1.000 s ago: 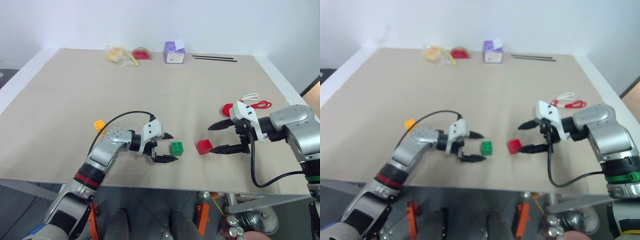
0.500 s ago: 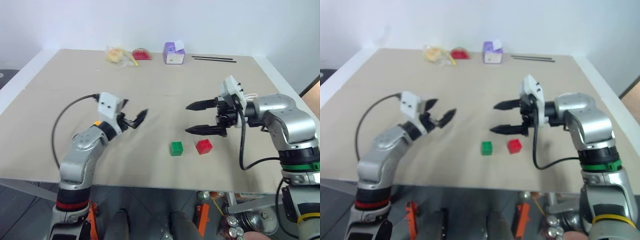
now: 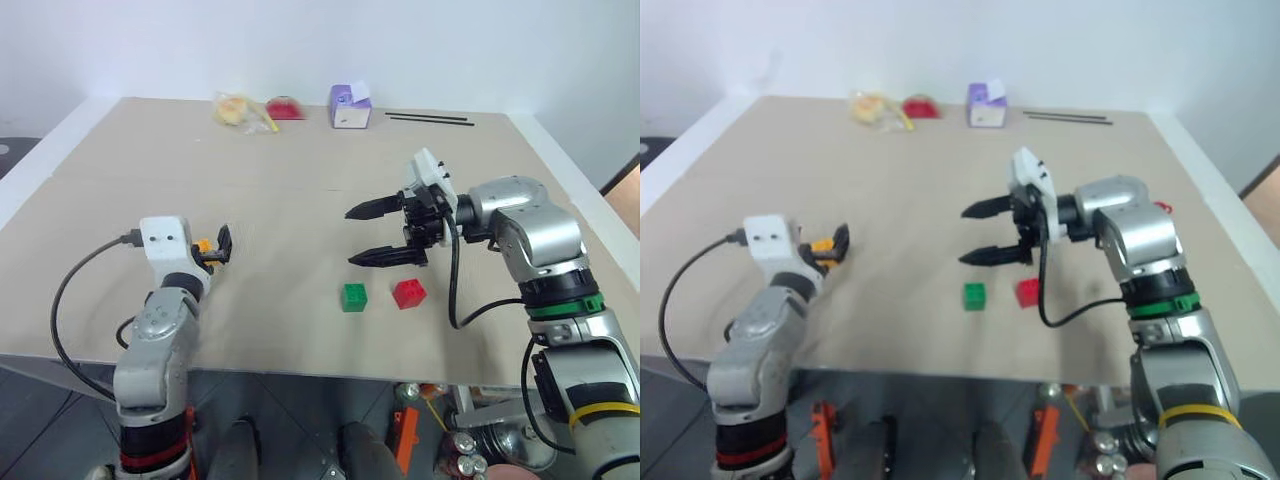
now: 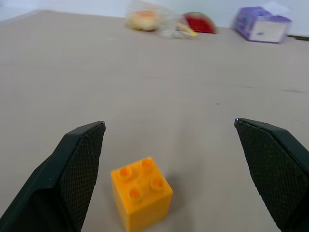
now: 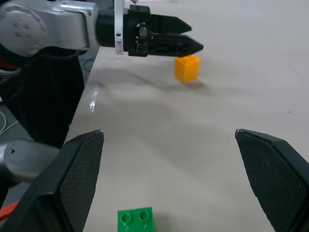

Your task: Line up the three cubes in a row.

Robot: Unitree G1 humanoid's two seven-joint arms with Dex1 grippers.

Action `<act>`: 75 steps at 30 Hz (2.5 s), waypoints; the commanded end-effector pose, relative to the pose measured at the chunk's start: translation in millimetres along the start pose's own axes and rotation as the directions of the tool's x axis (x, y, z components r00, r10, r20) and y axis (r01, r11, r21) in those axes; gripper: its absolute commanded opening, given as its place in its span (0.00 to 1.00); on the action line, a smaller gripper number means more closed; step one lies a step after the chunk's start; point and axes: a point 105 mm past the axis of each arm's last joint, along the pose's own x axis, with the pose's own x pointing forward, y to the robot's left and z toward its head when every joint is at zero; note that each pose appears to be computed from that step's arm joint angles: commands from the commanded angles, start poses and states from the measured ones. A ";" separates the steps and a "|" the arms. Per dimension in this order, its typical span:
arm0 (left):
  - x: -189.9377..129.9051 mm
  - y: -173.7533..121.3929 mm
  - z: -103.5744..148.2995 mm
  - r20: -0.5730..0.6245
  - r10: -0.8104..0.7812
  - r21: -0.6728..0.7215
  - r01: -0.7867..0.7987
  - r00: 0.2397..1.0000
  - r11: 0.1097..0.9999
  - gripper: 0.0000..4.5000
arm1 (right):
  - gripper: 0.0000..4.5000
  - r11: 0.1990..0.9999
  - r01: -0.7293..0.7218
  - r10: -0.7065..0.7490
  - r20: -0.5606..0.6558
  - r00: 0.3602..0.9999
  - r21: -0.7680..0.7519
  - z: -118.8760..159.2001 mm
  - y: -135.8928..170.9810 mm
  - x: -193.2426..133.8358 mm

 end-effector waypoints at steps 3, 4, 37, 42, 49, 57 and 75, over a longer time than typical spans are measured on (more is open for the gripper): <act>-4.6 2.8 -0.3 0.011 0.123 -0.004 -0.123 0.992 0.992 0.99 | 1.00 0.998 -0.014 0.014 0.001 1.000 -0.061 12.8 -3.4 -0.3; -3.9 4.9 -2.6 0.000 0.141 0.004 -0.141 0.990 0.990 0.99 | 1.00 0.998 -0.006 0.006 0.003 1.000 -0.059 12.9 -6.0 -0.1; 11.4 4.0 -27.9 -0.098 0.148 -0.010 -0.150 0.984 0.989 0.99 | 1.00 0.995 0.067 -0.080 0.177 0.981 0.078 18.2 -24.3 -7.9; 12.6 3.1 -30.7 -0.109 0.144 -0.009 -0.146 0.983 0.989 0.99 | 1.00 0.995 0.064 -0.076 0.175 0.982 0.072 18.6 -23.6 -7.5; 14.9 6.2 -29.5 -0.099 0.162 0.004 -0.163 0.982 0.987 0.93 | 1.00 0.995 0.070 -0.080 0.161 0.984 0.064 17.4 -23.3 -8.1; 13.9 12.5 -33.3 -0.116 0.194 -0.009 -0.197 0.974 0.980 0.37 | 1.00 0.996 0.070 -0.078 0.147 0.986 0.055 15.7 -22.6 -8.4; -35.5 -85.4 -20.4 -0.224 -0.875 0.151 0.902 0.429 0.404 0.29 | 1.00 0.996 0.081 -0.080 -0.035 0.996 0.042 -3.1 7.5 -53.9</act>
